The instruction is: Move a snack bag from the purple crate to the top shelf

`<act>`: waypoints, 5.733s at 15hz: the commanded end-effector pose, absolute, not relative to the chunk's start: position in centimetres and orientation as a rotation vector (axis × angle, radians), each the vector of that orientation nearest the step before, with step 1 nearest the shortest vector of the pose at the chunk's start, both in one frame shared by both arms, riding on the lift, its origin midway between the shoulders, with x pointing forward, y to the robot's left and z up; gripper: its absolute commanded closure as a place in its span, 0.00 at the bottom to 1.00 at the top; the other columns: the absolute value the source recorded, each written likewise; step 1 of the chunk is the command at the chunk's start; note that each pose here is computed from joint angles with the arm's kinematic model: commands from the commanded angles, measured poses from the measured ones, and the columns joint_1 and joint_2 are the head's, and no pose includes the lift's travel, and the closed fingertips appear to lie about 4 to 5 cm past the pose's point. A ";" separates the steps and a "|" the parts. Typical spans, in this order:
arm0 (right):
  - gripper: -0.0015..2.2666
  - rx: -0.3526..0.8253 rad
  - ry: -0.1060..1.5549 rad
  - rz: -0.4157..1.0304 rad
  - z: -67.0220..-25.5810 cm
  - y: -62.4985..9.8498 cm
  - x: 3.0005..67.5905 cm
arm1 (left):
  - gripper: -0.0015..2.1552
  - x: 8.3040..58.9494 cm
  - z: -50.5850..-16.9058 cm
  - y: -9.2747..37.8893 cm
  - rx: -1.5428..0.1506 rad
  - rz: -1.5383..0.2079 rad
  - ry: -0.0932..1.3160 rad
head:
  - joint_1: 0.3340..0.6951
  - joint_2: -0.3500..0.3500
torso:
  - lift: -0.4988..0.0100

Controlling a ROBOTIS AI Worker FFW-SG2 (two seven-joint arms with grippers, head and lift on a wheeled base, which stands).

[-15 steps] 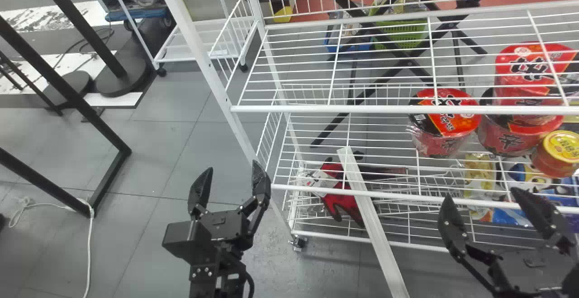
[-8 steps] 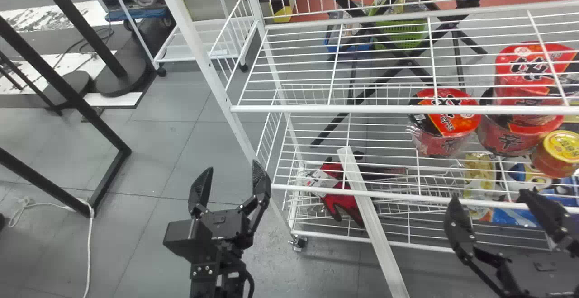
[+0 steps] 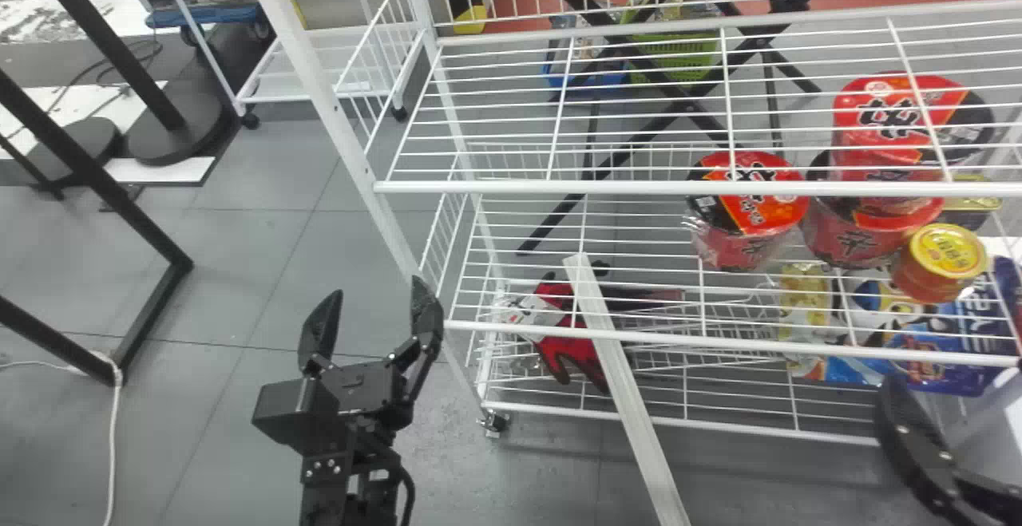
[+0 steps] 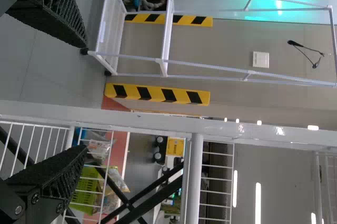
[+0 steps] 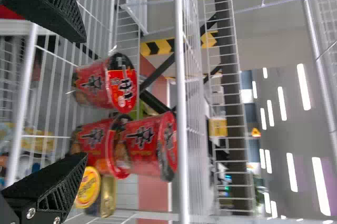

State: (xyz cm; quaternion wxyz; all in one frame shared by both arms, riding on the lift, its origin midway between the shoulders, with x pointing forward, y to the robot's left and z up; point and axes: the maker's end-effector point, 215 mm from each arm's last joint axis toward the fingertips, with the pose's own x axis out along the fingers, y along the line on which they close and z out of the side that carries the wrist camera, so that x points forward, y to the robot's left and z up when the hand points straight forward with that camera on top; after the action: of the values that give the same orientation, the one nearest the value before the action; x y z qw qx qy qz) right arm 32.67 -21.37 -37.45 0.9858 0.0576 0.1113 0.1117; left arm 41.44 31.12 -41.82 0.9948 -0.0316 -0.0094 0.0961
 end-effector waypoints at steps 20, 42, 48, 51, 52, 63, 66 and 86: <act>0.02 0.793 0.511 -0.315 -35.9 -54.7 22.0 | 0.07 42.7 -43.0 30.7 -0.072 0.165 -0.014 | 1.00 0.00 | 0.09; 0.02 0.929 1.346 -0.720 -60.2 -59.8 8.5 | 0.07 43.8 -43.2 32.3 -0.076 0.185 -0.025 | 1.00 0.00 | 0.09; 0.01 0.782 1.507 -0.771 -60.6 -62.5 5.7 | 0.07 43.9 -43.3 33.8 -0.082 0.205 -0.033 | 1.00 0.00 | 0.09; 0.02 0.750 1.525 -0.763 -60.5 -63.9 5.8 | 0.07 44.1 -43.3 33.7 -0.082 0.204 -0.039 | 1.00 0.00 | 0.09; 0.02 0.718 1.529 -0.757 -60.9 -64.5 5.8 | 0.07 44.1 -43.3 33.7 -0.082 0.204 -0.037 | 1.00 0.00 | 0.09; 0.02 0.532 1.657 -0.626 -64.5 -62.9 5.0 | 0.07 44.5 -43.4 32.9 -0.091 0.194 -0.047 | 1.00 0.00 | 0.09; 0.02 0.498 1.690 -0.588 -65.2 -62.3 4.5 | 0.07 44.3 -43.4 33.0 -0.092 0.198 -0.056 | 1.00 0.00 | 0.09; 0.34 0.320 1.764 -0.533 -67.5 -62.0 3.3 | 0.07 44.0 -43.1 33.4 -0.100 0.201 -0.084 | 1.00 0.00 | 0.09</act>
State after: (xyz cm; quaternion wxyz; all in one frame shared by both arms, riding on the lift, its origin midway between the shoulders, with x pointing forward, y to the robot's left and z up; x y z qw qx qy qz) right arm 3.30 -62.01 -67.52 0.5940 0.1379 0.7585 -0.2299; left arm 43.96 33.44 -43.10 0.9928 -0.0500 -0.0416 0.1003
